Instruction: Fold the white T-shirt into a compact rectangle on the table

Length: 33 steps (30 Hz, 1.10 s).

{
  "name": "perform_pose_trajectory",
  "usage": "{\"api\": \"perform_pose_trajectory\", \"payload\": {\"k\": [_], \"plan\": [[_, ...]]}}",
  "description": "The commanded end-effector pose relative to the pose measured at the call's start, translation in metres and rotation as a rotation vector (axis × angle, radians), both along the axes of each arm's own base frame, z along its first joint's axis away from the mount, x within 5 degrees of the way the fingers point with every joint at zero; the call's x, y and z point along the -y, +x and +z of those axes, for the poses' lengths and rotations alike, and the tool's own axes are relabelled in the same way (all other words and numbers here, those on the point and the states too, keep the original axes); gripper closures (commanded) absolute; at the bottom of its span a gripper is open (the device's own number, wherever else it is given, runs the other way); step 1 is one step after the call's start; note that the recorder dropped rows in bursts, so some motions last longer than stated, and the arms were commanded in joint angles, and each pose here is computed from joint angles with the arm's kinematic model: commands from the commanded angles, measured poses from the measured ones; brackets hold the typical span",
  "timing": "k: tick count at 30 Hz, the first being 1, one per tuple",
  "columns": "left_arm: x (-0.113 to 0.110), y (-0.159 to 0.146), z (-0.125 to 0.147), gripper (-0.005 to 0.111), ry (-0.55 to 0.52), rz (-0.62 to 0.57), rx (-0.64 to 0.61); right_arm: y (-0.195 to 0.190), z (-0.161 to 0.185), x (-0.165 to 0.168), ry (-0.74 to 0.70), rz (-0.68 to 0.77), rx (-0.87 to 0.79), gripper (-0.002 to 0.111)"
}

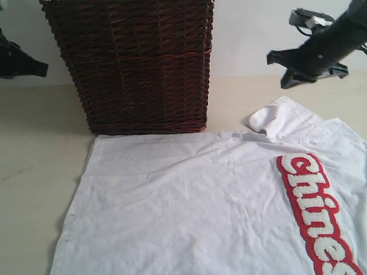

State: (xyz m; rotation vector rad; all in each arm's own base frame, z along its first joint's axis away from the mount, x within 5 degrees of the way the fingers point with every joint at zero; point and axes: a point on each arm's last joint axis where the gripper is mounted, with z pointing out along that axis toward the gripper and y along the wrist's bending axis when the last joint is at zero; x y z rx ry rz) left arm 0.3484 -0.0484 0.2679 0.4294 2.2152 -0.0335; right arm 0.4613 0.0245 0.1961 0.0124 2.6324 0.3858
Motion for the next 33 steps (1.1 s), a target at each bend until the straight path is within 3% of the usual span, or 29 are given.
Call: {"api": "perform_pose_trajectory", "payload": {"k": [1, 2, 5, 8, 13, 22, 33], "plan": [[0.041, -0.01, -0.043, 0.107, -0.022, -0.284, -0.275, -0.021, -0.043, 0.02, -0.04, -0.022, -0.108, 0.108], [0.056, -0.016, -0.056, 0.107, -0.048, -0.404, -0.363, -0.024, -0.046, 0.02, -0.047, 0.004, -0.124, 0.108], [0.083, -0.028, -0.088, 0.107, -0.031, -0.508, -0.545, -0.027, -0.03, 0.019, -0.05, 0.022, -0.104, 0.108], [0.09, -0.036, -0.126, 0.107, 0.116, -0.432, -0.667, -0.032, -0.002, 0.019, -0.059, 0.041, -0.044, 0.108], [0.075, -0.05, -0.161, 0.107, 0.245, -0.329, -0.808, -0.043, 0.032, 0.019, -0.068, 0.048, 0.029, 0.108], [0.052, -0.072, -0.174, 0.107, 0.402, -0.194, -0.972, -0.072, 0.055, 0.018, -0.073, 0.062, 0.053, 0.108], [0.037, -0.086, -0.177, 0.107, 0.491, -0.084, -1.06, -0.1, 0.056, 0.016, -0.07, 0.064, 0.024, 0.108]]}}
